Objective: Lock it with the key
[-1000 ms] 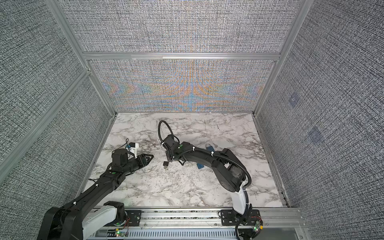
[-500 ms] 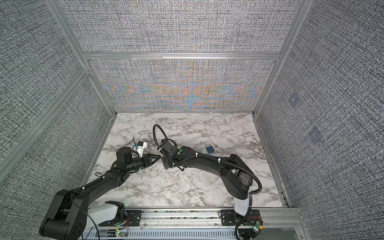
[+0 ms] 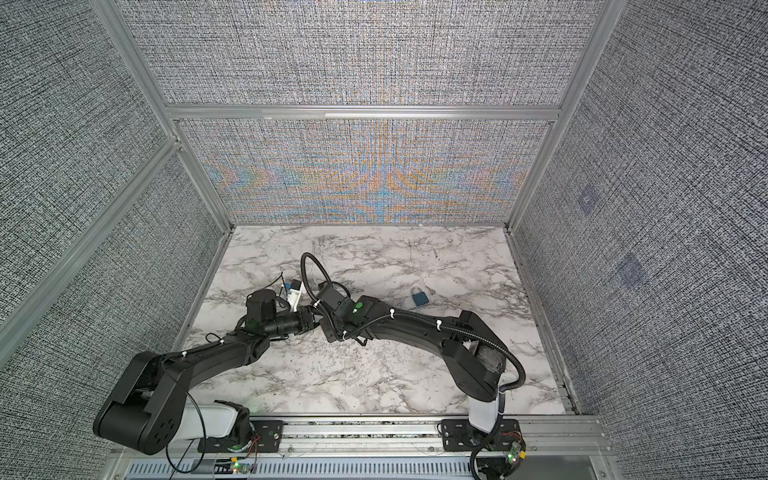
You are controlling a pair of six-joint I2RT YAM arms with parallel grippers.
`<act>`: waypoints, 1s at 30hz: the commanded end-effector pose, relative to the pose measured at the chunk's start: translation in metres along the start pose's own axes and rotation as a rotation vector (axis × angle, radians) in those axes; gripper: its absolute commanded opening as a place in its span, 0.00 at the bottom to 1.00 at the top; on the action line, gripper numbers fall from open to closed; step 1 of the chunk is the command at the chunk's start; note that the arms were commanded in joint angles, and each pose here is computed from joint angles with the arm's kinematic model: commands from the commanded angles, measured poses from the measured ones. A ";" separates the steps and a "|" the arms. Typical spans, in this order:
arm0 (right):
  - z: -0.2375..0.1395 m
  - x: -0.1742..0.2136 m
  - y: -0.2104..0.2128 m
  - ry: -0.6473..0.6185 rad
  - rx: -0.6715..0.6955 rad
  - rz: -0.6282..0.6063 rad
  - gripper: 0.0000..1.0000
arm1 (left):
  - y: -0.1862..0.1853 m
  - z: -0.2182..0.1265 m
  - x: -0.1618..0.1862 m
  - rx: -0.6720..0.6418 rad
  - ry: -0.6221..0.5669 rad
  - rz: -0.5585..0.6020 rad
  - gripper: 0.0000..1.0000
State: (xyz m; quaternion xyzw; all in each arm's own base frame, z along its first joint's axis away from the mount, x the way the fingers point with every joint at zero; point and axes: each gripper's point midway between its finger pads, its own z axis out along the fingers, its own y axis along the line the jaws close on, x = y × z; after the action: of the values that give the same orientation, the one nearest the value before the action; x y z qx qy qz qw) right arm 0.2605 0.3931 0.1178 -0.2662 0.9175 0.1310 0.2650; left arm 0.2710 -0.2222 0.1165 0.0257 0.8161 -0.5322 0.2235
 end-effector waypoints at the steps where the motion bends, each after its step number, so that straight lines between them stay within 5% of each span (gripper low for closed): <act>1: -0.003 0.000 0.001 0.000 -0.001 -0.007 0.13 | -0.006 0.003 -0.003 0.029 0.001 0.025 0.39; 22: -0.006 -0.006 0.006 -0.013 -0.013 -0.028 0.12 | -0.005 0.022 0.003 0.047 0.042 0.010 0.28; 30: -0.008 -0.008 0.007 -0.018 -0.015 -0.033 0.11 | -0.003 0.026 0.004 0.056 0.054 0.004 0.14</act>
State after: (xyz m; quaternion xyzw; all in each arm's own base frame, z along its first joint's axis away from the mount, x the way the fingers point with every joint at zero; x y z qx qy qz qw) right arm 0.2552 0.3915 0.1190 -0.2837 0.9159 0.1213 0.2569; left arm 0.2762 -0.2432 0.1019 0.0314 0.8167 -0.5408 0.1989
